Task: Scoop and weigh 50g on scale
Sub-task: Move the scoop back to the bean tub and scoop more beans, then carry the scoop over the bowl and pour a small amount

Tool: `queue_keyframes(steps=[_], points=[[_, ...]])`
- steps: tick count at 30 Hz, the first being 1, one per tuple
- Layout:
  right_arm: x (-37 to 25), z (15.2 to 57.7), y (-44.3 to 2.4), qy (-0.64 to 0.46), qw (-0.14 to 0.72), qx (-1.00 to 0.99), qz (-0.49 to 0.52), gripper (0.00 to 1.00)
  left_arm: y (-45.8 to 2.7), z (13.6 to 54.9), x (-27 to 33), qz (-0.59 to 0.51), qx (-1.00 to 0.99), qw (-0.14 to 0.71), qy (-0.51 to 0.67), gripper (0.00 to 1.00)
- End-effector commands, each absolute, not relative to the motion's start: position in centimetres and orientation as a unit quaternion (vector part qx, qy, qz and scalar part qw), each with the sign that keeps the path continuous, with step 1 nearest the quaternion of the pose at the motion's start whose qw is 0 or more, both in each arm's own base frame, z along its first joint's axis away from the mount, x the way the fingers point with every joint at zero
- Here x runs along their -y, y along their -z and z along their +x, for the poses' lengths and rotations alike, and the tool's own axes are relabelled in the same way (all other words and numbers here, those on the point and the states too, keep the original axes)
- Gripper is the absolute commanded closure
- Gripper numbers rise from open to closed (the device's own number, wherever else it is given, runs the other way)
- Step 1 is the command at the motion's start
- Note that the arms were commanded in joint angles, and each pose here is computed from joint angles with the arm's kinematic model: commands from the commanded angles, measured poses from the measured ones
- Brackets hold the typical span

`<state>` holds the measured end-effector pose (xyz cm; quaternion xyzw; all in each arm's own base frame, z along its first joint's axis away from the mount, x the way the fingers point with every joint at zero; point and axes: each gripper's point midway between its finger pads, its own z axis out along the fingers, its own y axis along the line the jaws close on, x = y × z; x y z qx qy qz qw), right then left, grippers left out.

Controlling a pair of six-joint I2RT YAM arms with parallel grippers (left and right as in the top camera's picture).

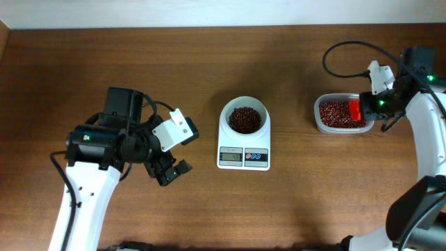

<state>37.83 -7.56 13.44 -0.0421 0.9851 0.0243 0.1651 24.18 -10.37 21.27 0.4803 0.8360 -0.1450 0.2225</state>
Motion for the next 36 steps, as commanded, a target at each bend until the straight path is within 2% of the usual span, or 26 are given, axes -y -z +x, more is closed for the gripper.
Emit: queue_keyframes(steps=[1, 14, 25, 36], points=[[9.0, 38.3, -13.1, 0.008, 0.167, -0.986, -0.014, 0.96, -21.4, 24.1, 10.5, 0.486, -0.831, 0.227, 0.146, 0.01], [6.1, 39.1, -10.0, 0.008, 0.129, -0.99, -0.052, 0.96, -21.4, 24.1, 10.5, 0.486, -0.831, 0.227, 0.146, 0.01], [0.4, 38.1, -10.4, -0.135, 0.122, -0.98, -0.073, 0.96, -21.4, 24.1, 10.5, 0.486, -0.831, 0.227, 0.146, 0.01], [5.9, 37.5, -12.1, -0.24, 0.159, -0.956, 0.06, 0.96, -21.4, 24.1, 10.5, 0.486, -0.831, 0.227, 0.146, 0.01]])
